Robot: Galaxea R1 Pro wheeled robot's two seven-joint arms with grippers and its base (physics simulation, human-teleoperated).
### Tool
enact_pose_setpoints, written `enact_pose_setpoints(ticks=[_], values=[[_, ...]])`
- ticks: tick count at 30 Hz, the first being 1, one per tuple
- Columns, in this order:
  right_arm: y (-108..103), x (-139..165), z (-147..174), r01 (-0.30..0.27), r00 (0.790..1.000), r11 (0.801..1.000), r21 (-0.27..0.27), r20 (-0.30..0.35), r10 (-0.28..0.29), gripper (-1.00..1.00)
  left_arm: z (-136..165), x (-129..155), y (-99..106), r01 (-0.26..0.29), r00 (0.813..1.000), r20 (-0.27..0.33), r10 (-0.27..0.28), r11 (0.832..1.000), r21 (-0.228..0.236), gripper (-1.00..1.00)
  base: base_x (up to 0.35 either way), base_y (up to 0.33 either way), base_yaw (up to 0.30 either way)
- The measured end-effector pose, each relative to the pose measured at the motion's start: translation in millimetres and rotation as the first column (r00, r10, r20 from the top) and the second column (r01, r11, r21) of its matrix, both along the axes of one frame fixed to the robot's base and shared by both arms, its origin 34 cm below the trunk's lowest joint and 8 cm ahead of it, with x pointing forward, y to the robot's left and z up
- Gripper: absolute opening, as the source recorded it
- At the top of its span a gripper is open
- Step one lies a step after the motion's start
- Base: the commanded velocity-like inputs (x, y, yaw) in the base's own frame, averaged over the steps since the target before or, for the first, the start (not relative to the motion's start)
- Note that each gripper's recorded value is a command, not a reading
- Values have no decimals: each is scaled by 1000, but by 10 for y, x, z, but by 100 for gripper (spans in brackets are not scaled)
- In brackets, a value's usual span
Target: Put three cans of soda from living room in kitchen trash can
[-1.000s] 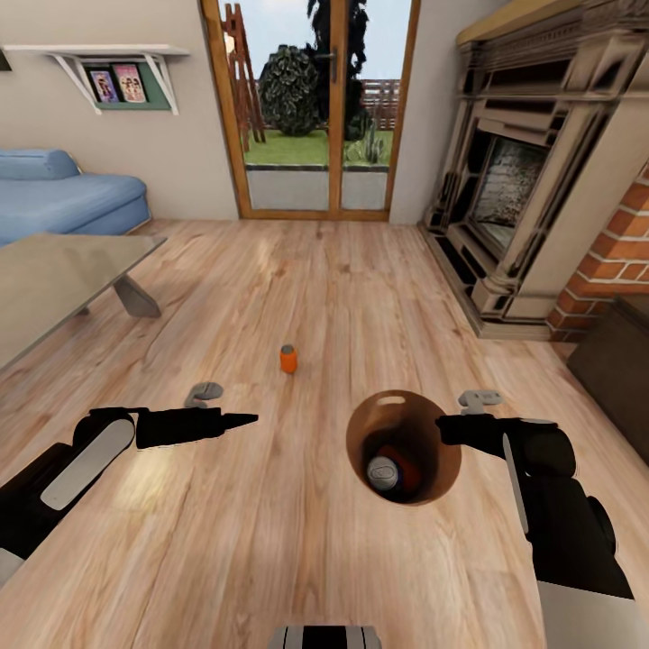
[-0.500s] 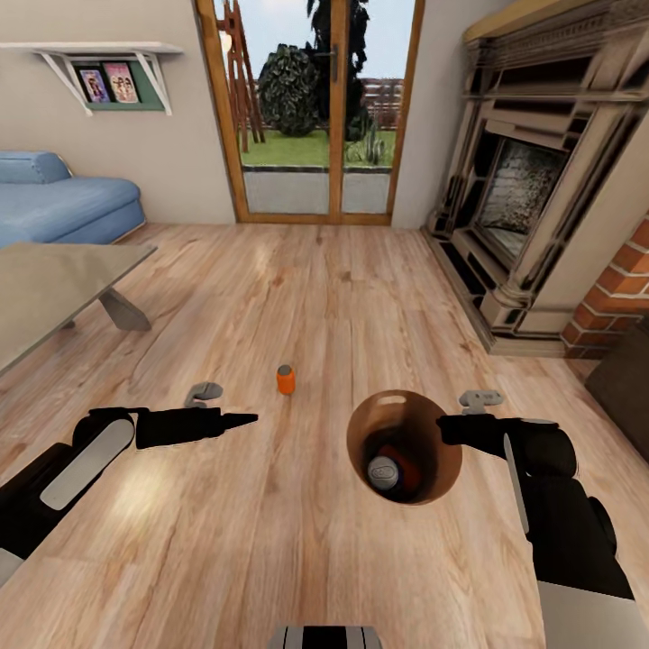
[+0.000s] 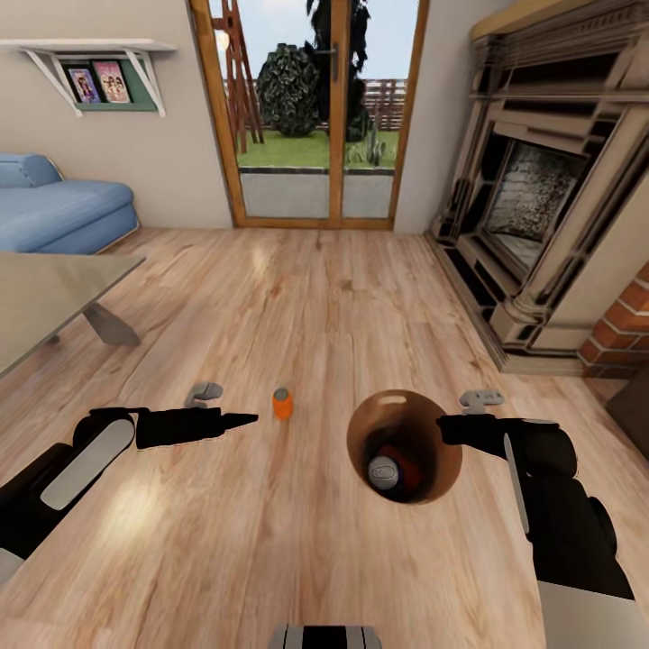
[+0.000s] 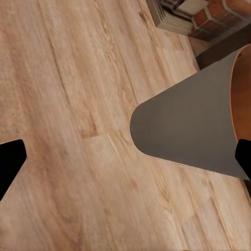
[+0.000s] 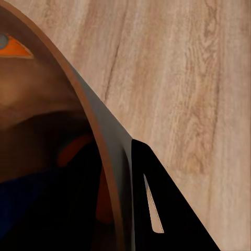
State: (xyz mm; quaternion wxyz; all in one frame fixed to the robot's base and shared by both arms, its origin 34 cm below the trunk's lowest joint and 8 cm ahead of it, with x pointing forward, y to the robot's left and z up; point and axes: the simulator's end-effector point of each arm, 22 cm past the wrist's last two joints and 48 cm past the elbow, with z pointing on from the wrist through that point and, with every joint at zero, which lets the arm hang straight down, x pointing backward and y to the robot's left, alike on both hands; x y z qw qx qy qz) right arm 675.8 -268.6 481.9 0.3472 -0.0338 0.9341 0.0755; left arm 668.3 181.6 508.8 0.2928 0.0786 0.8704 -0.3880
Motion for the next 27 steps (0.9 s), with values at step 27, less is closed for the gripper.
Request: enact_pose_setpoints(ticks=[27], values=[[-14,0,0,0,1000,1000,-3,0,0,-100,1,4,6,-1,1000,2,1,1000,2,100,338,0,0]])
